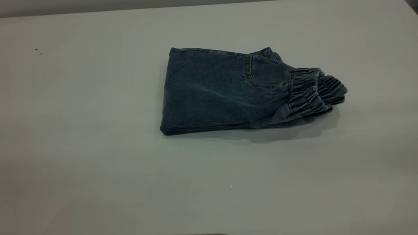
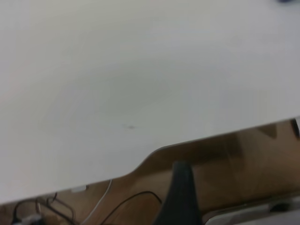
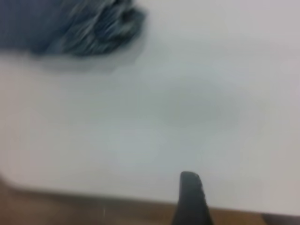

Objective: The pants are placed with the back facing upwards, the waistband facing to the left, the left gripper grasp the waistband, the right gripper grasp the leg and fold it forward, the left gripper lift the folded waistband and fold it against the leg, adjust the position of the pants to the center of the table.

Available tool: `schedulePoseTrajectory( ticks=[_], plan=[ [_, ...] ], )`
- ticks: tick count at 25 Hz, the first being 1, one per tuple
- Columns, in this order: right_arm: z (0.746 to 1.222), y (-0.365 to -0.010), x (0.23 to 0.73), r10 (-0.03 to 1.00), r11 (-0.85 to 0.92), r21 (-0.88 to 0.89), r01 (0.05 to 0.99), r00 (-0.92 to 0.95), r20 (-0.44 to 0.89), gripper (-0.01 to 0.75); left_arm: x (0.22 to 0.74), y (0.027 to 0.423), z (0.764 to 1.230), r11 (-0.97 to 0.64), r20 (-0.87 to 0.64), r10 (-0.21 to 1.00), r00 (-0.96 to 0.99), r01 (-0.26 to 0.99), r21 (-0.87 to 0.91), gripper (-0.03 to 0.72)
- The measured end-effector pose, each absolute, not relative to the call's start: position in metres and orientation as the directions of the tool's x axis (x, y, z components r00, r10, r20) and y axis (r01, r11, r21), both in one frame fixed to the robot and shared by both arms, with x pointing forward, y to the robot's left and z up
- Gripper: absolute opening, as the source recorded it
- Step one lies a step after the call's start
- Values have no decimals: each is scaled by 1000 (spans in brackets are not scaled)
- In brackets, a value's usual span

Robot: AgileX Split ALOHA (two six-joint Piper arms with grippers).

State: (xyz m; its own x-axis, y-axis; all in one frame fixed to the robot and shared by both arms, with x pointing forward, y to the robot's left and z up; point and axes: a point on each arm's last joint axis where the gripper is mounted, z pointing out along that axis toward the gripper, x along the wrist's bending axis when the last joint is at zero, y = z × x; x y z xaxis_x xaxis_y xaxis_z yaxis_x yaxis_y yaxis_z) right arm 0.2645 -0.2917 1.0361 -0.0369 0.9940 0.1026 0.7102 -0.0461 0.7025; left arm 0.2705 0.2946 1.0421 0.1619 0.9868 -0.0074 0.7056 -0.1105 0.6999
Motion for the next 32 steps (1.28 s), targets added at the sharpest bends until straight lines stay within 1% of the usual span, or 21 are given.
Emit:
schedulePoseTrajectory(
  ticks=[2,5,9,13,18,32],
  plan=[
    [1037,-293,257,995,-82,742,665,6,104,441,271,296,1042,-73,-7,994,110,710,700,573],
    [1038,-293,245,994,-93,793,602,15,106,441,271,298,1042,-36,-7,998,58,713,700,573],
    [1038,-293,234,994,-94,836,541,5,109,441,267,298,1043,-25,-7,999,42,697,717,573],
    [1038,-292,233,994,-96,838,538,1,114,441,254,299,1045,-24,-3,999,43,629,777,573],
    [1038,-292,233,993,-98,837,538,0,116,441,232,299,1045,-24,2,999,43,513,858,573],
    [1038,-292,233,993,-99,837,538,-2,119,441,229,299,1044,-24,2,999,43,506,862,573]
  ],
)
